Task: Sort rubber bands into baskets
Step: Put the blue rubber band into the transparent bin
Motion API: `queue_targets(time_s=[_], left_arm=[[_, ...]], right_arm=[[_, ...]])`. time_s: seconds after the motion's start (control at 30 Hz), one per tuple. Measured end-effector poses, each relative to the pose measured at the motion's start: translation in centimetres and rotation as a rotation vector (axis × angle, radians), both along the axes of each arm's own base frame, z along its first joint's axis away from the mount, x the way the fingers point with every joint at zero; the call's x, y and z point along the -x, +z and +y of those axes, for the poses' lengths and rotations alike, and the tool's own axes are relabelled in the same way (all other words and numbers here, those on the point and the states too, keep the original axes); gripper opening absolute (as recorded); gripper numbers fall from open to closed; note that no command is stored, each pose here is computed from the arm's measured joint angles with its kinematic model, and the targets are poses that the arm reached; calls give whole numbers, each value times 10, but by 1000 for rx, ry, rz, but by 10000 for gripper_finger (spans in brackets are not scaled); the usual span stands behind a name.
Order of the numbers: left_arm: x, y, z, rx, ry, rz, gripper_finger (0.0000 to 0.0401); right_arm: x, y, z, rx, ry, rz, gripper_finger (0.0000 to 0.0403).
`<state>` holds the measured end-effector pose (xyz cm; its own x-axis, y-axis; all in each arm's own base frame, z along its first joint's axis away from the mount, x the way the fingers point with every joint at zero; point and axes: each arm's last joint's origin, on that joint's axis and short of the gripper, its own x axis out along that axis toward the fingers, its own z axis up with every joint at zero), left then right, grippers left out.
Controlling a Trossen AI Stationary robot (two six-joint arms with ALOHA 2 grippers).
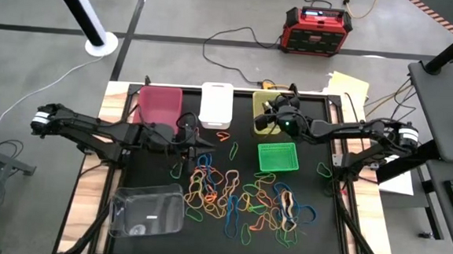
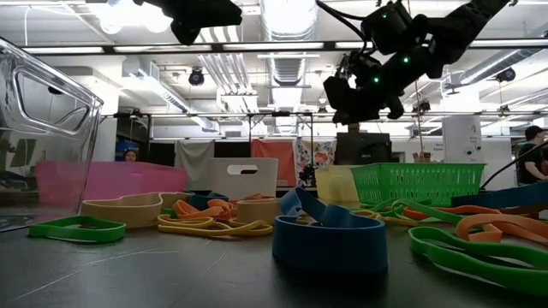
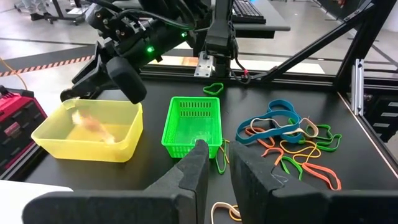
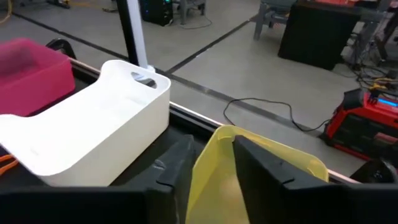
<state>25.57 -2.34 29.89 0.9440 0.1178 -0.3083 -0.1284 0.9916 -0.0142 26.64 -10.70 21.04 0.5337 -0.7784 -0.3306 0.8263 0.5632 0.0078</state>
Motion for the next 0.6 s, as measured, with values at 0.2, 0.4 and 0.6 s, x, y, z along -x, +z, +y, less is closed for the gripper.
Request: queue_targets(time_s=[0.2, 0.4, 0.6], left_arm=[[0, 0, 0, 4, 1, 0, 50], [-2, -3, 0, 30, 10, 14, 50], [-8, -16, -2, 98, -4, 77, 50]], right_arm=[[2, 6, 2, -8, 36, -29, 144], [5, 30, 20, -43, 292, -122, 157], [17, 52, 61, -72, 552, -148, 148]])
